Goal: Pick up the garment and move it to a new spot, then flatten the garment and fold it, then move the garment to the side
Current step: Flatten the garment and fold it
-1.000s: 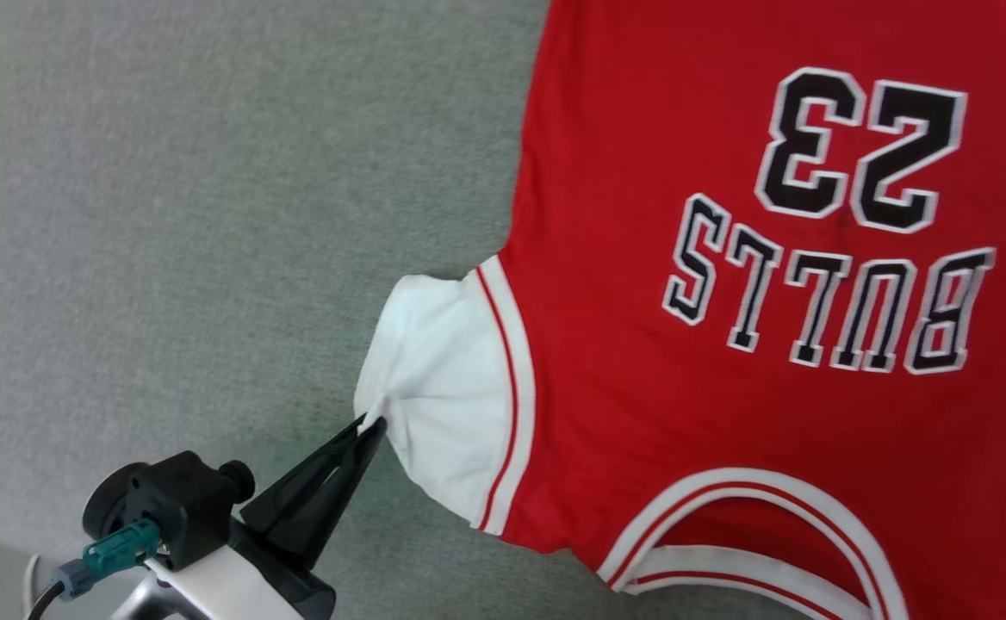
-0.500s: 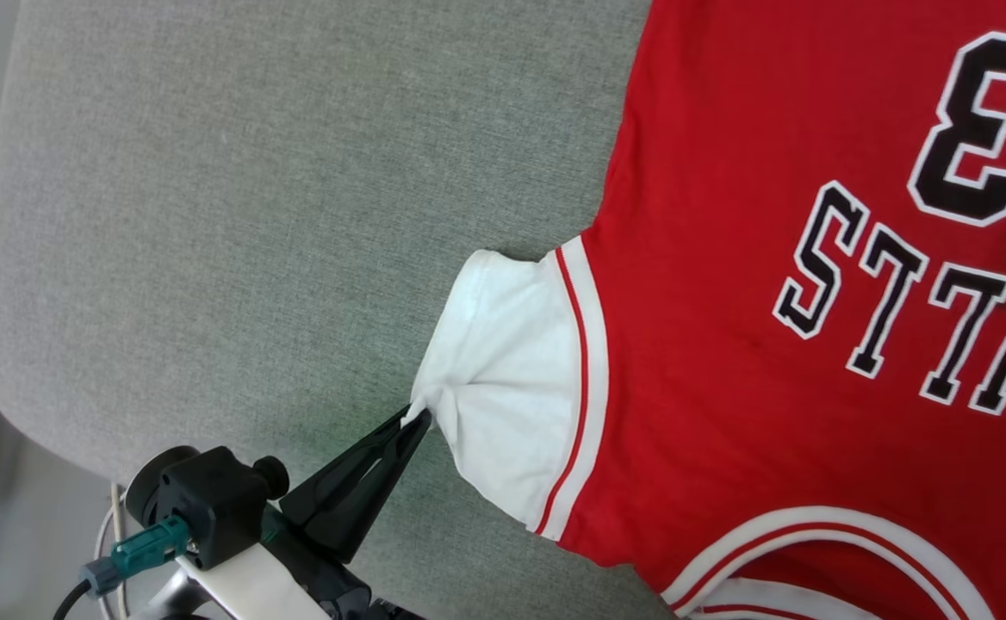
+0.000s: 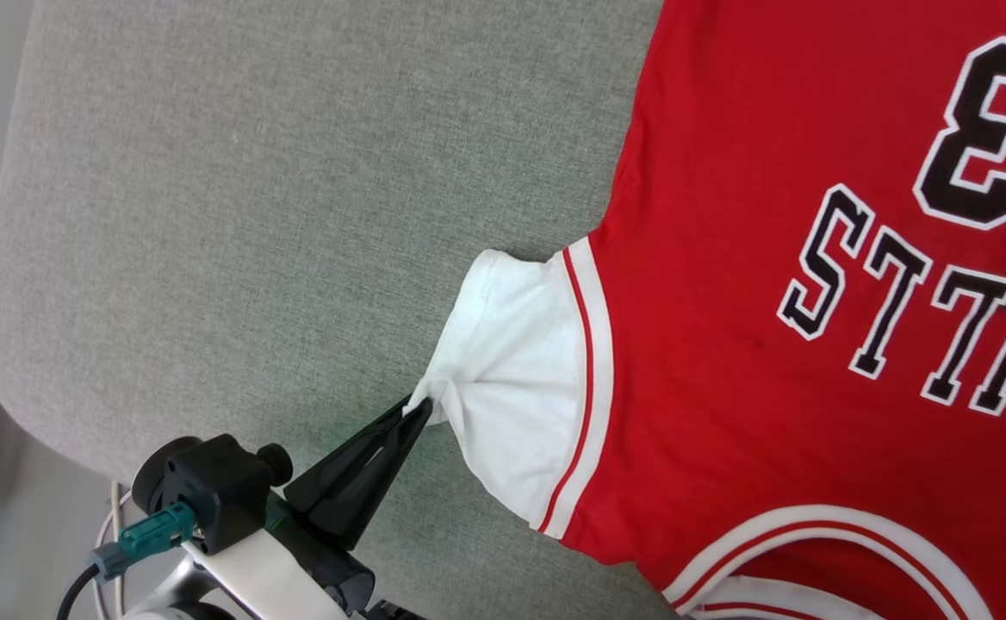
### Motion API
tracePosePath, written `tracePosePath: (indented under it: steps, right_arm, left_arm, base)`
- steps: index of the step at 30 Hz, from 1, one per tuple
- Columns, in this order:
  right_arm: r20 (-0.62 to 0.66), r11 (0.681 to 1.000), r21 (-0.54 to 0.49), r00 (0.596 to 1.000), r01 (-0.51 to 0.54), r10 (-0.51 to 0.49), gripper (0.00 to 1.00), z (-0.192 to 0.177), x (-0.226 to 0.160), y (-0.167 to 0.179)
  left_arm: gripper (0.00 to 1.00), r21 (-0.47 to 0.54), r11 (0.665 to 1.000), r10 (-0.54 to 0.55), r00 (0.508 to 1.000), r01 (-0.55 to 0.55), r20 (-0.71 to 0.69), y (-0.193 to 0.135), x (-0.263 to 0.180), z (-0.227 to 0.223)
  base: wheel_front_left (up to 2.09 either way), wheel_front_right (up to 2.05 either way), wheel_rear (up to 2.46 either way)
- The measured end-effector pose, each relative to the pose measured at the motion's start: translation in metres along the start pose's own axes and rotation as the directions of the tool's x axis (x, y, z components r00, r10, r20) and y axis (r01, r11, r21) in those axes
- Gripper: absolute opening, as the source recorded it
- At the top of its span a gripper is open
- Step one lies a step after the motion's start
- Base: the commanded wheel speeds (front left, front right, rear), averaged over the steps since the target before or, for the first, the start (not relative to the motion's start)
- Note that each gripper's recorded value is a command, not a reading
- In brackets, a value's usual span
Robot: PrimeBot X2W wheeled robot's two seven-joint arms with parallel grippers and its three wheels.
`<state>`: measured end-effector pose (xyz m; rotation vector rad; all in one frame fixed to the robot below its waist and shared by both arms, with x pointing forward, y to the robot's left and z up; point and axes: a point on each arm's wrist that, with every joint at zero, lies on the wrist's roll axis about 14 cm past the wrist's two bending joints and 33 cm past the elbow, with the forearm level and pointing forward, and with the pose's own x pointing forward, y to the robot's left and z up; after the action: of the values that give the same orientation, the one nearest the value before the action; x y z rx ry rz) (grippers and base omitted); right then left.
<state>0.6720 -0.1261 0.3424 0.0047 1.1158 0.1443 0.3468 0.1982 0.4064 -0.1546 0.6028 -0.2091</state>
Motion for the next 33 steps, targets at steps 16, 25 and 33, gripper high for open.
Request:
tracePosePath:
  steps: [16, 25, 33]
  right_arm:
    - [-0.099, 1.000, -0.015, 0.995, 0.004, -0.006, 0.00, -0.083, -0.066, -0.029]
    - [-0.107, 0.999, 0.051, 0.994, -0.009, 0.014, 0.00, -0.166, -0.126, -0.065]
    - [-0.088, 0.988, 0.154, 0.996, -0.009, 0.022, 0.00, -0.244, -0.178, -0.087]
  left_arm:
    - [0.00, 0.030, 0.999, -0.025, 0.992, 0.022, 0.123, -0.007, -0.012, 0.027]
    - [0.00, 0.022, 0.999, -0.052, 0.981, 0.049, 0.184, -0.019, -0.019, 0.035]
    - [0.00, 0.027, 0.995, -0.100, 0.966, 0.096, 0.240, -0.034, -0.015, 0.046]
  base:
    - [0.00, 0.00, 0.00]
    - [0.00, 0.00, 0.00]
    - [0.00, 0.00, 0.00]
